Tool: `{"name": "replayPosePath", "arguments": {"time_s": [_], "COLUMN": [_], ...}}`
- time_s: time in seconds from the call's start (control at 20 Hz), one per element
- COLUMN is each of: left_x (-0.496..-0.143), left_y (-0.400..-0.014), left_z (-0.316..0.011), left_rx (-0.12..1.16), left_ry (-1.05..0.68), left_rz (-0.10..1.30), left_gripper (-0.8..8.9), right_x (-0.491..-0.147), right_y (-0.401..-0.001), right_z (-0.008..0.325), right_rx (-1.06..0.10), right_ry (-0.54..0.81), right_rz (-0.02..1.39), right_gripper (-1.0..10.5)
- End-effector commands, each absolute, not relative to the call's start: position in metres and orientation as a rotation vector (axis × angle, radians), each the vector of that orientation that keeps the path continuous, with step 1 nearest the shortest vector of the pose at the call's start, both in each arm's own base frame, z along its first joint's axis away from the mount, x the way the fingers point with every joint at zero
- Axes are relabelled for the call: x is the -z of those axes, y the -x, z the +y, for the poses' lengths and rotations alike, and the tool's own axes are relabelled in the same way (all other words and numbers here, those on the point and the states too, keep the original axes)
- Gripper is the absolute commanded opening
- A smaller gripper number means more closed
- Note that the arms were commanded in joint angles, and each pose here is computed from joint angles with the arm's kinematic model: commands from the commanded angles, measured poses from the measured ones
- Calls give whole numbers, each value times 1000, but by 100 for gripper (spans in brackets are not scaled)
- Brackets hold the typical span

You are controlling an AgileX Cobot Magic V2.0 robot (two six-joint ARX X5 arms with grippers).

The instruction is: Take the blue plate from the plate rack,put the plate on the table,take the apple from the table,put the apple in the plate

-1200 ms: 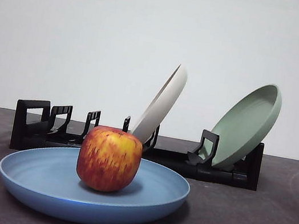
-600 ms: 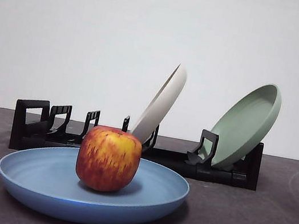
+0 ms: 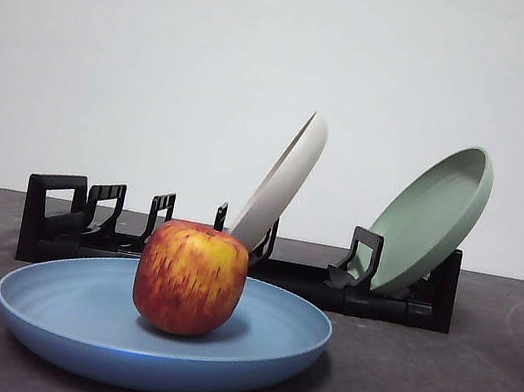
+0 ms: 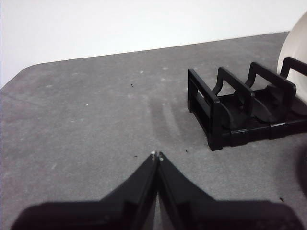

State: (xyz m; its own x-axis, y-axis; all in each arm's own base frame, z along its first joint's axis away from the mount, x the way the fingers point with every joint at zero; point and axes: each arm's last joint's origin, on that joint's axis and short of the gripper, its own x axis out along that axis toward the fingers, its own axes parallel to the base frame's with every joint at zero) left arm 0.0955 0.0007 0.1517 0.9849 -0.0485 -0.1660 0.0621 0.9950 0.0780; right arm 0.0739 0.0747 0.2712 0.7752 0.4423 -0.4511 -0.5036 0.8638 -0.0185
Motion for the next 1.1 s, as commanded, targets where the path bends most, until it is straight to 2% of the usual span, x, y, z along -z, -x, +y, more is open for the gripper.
{"name": "replayPosePath", "arguments": {"time_s": [0.05,0.65,0.85,0.95,1.1], "left_x": [-147,-147,-147,-147,-147], "left_y": [-96,-96,-96,-96,-96], "left_z": [1,1,1,1,1], "left_rx": [53,54,54,53,53], "left_ry": [-67,-67,-67,-67,-67], "left_rz": [173,173,173,173,173], "left_gripper": [-3,-3,-3,-3,-3], "right_x": [-269,-269,-265,-271,-292], "right_y": [-74,-74,-71,-72,-83], "right_z": [75,75,71,67,56], "right_rx": [-509,-509,-508,-441,-245], "right_ry": [131,133,186,281,190], "right_rz": [456,459,483,388,179], "right_gripper": [1,1,1,1,1]}}
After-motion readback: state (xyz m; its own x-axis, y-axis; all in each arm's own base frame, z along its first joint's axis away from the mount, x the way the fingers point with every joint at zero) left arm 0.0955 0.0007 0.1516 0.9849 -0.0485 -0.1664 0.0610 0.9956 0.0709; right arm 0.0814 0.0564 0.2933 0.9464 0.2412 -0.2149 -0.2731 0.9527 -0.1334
